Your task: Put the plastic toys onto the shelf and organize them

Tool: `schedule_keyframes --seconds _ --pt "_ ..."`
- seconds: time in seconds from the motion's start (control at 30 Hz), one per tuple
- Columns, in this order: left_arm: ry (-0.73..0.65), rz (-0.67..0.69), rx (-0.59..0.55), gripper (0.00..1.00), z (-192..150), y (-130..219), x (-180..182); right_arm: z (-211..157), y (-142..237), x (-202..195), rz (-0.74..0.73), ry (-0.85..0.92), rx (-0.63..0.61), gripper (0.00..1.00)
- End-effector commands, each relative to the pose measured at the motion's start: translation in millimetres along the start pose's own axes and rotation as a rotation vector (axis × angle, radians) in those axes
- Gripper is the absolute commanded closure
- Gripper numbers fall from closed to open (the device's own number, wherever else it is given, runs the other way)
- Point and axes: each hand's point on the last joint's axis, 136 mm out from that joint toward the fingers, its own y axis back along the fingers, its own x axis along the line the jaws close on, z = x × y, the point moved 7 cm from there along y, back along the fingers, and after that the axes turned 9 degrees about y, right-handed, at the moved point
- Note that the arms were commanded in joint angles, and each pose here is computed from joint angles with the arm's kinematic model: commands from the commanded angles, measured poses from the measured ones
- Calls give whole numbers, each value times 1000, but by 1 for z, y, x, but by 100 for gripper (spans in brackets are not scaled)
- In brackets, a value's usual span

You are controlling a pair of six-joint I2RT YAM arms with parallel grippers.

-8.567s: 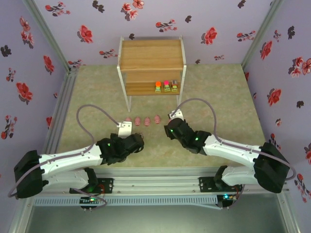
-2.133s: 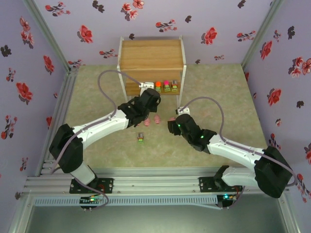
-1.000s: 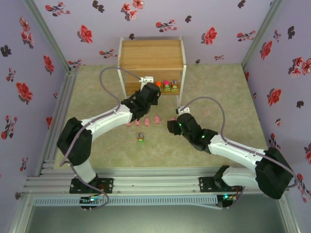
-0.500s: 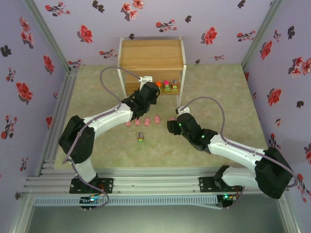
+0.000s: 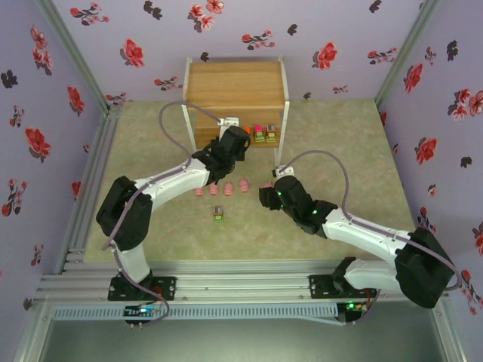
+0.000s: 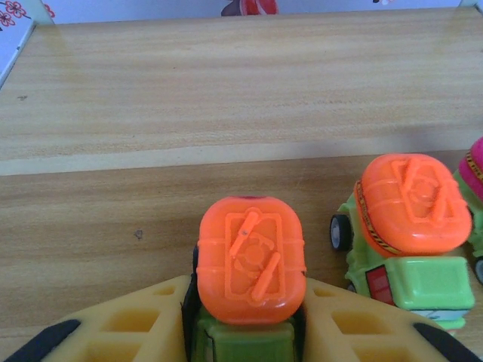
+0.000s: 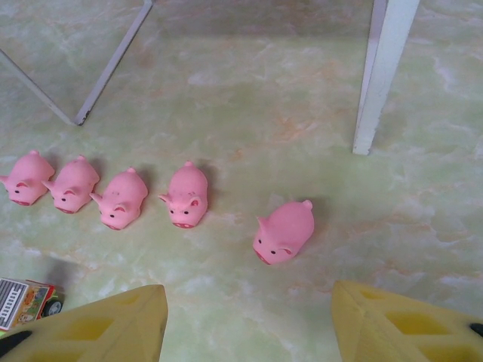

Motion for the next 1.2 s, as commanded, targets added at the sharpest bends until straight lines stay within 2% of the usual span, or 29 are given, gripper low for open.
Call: schedule_keyframes --seconds 0.0,1.17 --pt "8 15 -39 63 12 -4 1 4 -2 0 9 -23 -15 56" --pt "16 -5 -32 49 9 -1 2 4 -3 0 11 -23 -9 55"
